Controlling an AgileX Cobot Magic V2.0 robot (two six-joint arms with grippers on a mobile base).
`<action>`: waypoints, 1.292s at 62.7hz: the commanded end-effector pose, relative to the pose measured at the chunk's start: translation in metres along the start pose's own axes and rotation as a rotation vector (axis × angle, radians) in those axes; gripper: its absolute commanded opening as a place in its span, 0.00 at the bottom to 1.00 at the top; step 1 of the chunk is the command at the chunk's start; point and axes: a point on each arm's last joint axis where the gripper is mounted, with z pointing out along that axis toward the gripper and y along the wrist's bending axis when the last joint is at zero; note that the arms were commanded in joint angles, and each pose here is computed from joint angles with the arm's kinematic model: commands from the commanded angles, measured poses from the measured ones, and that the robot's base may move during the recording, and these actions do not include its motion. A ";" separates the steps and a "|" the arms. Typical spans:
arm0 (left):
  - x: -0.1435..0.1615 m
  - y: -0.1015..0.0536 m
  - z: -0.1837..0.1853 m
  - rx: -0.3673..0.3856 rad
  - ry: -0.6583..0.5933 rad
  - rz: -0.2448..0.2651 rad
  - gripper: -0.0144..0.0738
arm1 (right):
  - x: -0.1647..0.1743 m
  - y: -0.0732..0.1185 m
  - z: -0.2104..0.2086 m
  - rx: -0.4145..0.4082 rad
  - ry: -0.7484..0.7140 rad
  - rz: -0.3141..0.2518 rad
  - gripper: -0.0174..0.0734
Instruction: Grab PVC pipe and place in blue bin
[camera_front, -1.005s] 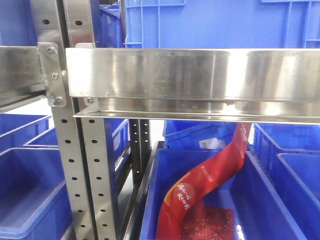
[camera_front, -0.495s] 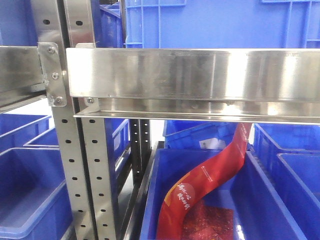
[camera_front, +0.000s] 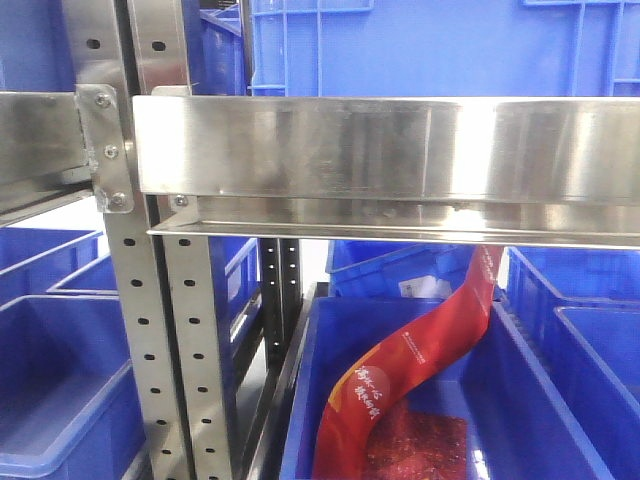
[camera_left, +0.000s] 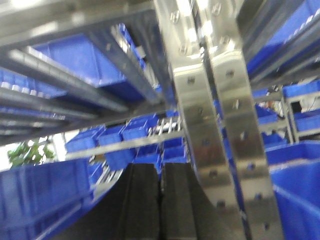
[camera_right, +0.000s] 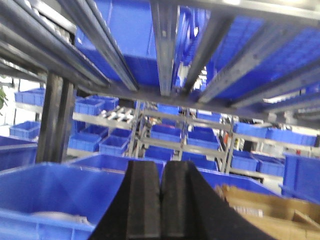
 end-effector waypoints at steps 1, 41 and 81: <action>0.008 -0.002 -0.007 -0.004 0.001 0.003 0.04 | 0.007 0.001 -0.005 0.008 0.001 -0.005 0.01; 0.036 -0.007 -0.045 -0.055 -0.031 0.021 0.04 | 0.067 0.009 -0.024 -0.005 0.099 0.002 0.01; 0.141 -0.035 -0.089 -0.010 0.143 0.017 0.04 | 0.119 0.016 -0.041 -0.002 0.167 0.004 0.01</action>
